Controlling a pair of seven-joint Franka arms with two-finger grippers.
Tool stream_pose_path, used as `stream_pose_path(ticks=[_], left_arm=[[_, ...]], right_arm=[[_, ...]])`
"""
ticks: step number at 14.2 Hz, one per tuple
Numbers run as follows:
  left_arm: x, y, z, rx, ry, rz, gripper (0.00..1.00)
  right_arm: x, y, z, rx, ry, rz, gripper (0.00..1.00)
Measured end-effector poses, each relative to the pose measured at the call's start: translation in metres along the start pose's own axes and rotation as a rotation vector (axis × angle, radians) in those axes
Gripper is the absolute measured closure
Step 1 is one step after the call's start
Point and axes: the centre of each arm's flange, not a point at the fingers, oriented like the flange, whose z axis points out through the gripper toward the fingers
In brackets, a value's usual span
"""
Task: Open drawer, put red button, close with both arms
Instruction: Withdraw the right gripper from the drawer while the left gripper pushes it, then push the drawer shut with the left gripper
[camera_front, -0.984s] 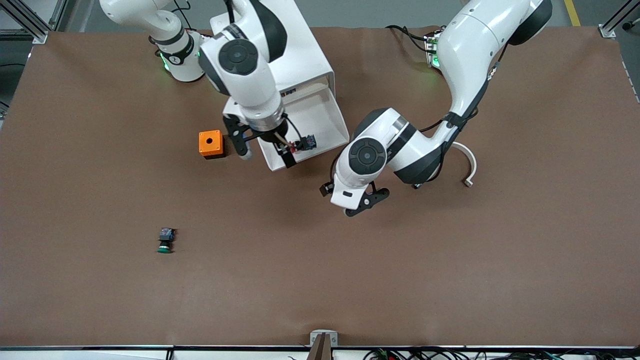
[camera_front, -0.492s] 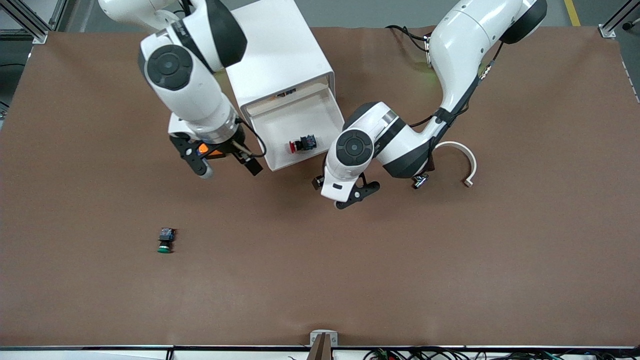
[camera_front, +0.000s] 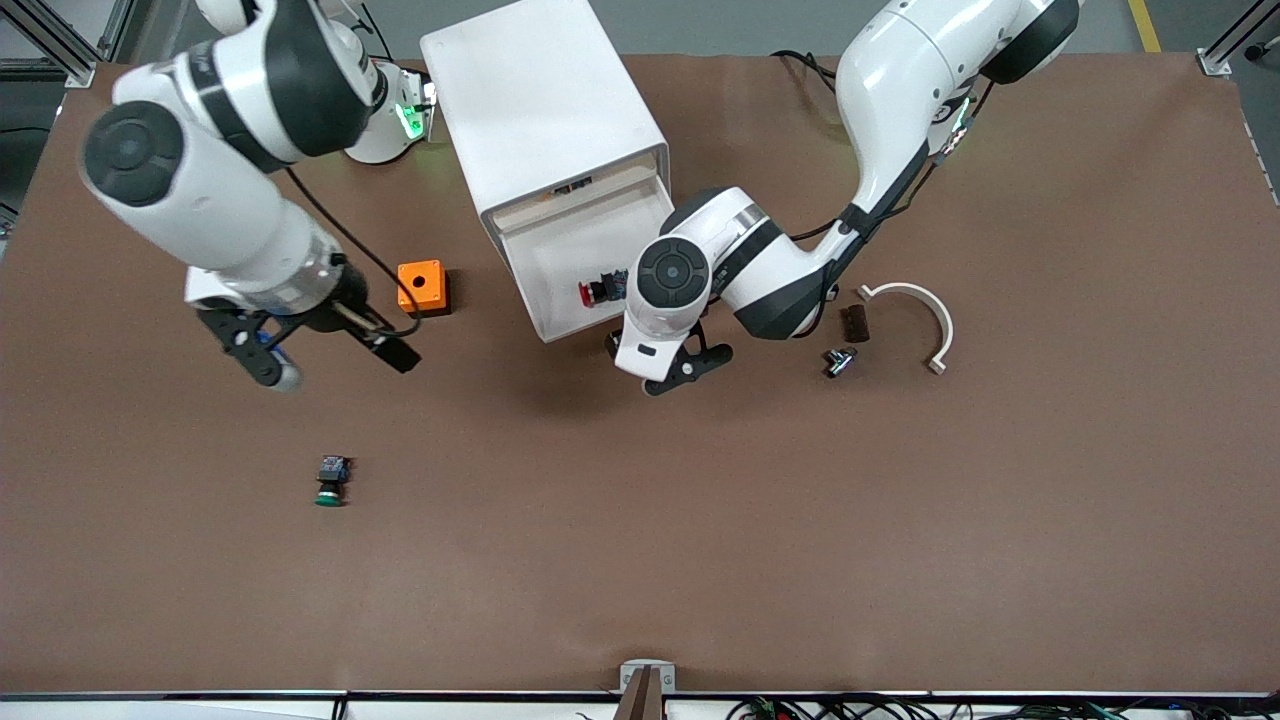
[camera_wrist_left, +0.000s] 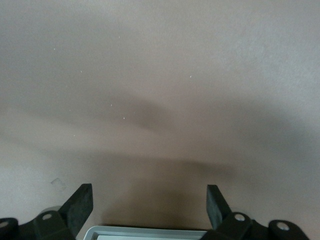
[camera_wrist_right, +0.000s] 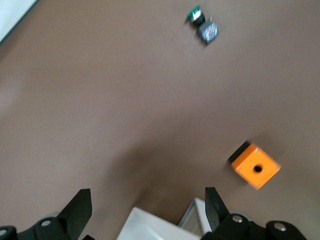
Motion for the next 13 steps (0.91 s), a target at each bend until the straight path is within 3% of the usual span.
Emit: stream_pose_path(ticks=[6, 13], left_arm=[[-0.028, 0.008, 0.009, 0.01, -0.024, 0.006, 0.0], [-0.046, 0.009, 0.023, 0.009, -0.152, -0.043, 0.0]], right_arm=[[0.075, 0.083, -0.039, 0.011, -0.017, -0.25, 0.0], [0.112, 0.174, -0.094, 0.01, 0.012, -0.535, 0.0]])
